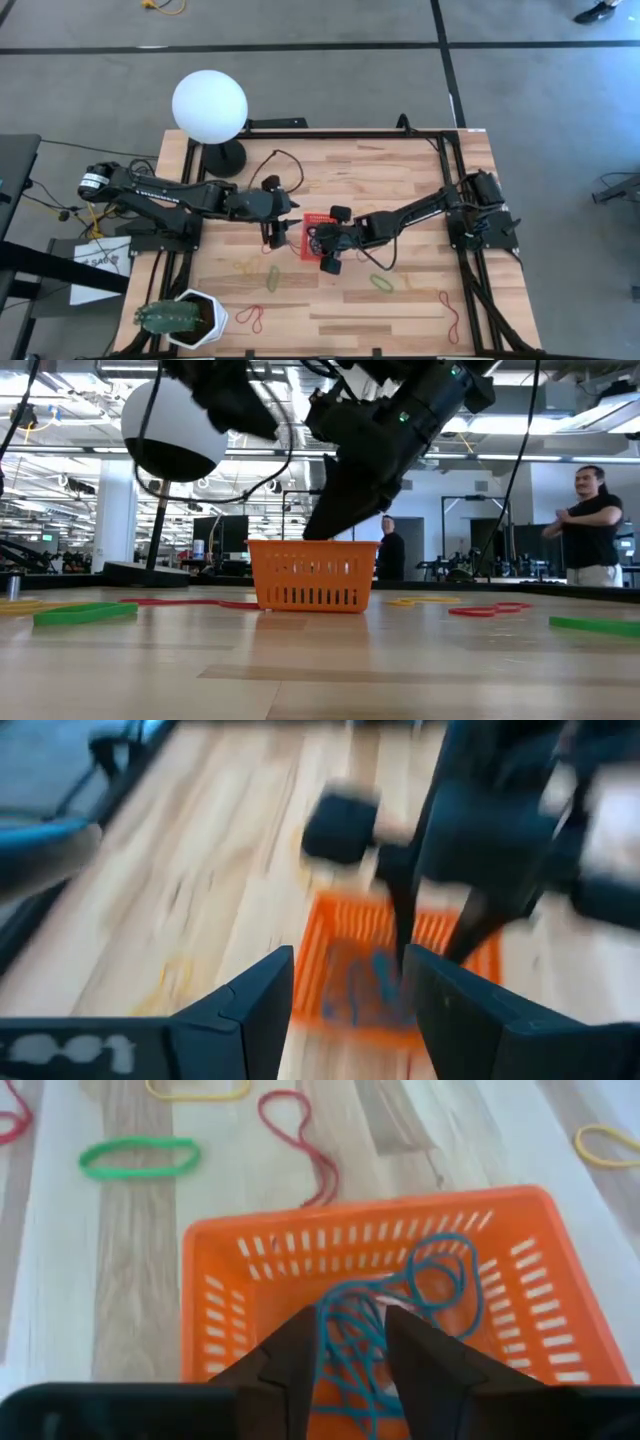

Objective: Pick and place items into bin
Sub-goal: Put the yellow rubber band into the orange bin

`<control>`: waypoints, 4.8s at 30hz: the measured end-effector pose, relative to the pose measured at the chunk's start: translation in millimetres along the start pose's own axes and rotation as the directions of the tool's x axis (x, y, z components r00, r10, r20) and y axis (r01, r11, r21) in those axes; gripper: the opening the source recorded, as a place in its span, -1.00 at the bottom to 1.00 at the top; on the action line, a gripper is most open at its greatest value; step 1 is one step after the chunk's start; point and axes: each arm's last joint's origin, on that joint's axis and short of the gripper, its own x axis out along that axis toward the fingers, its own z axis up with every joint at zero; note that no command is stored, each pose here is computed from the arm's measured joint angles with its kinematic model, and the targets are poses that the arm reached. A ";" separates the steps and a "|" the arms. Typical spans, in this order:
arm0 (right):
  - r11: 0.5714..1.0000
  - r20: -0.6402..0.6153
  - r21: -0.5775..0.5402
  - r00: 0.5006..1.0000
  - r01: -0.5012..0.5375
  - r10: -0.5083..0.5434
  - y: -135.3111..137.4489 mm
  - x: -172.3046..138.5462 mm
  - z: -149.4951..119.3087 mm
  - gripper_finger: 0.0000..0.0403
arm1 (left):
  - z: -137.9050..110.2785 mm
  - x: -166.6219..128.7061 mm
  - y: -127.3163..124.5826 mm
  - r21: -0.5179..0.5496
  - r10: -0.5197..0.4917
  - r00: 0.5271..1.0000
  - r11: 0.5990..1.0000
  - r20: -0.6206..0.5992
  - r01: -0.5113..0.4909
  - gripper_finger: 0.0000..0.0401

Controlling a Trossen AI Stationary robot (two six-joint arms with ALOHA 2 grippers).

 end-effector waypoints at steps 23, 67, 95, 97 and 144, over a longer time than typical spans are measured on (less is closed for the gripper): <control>0.993 0.086 0.093 0.994 -0.068 0.060 21.4 -8.0 3.8 -0.37 | -47.2 27.2 75.9 -0.303 0.313 0.926 0.879 -0.213 -0.367 -0.09; 0.991 0.105 0.099 0.991 -0.088 0.078 29.0 -9.8 3.3 -0.39 | -114.5 130.7 92.0 -0.216 0.398 0.868 0.857 -0.296 -0.467 -0.14; 0.988 0.087 0.015 0.984 -0.156 0.154 68.2 -22.8 -12.2 -0.40 | -30.6 10.8 22.2 -0.156 0.094 0.984 0.985 0.148 -0.070 -1.00; 0.986 0.090 0.007 0.982 -0.166 0.165 72.3 -24.4 -13.4 -0.40 | -33.5 8.8 23.8 -0.153 0.218 0.968 0.968 0.125 -0.198 -1.00; 0.988 0.108 0.016 0.983 -0.151 0.148 74.5 -25.5 -13.5 -0.41 | -116.7 129.2 125.9 -0.404 0.415 0.879 0.780 -0.236 -0.477 -0.09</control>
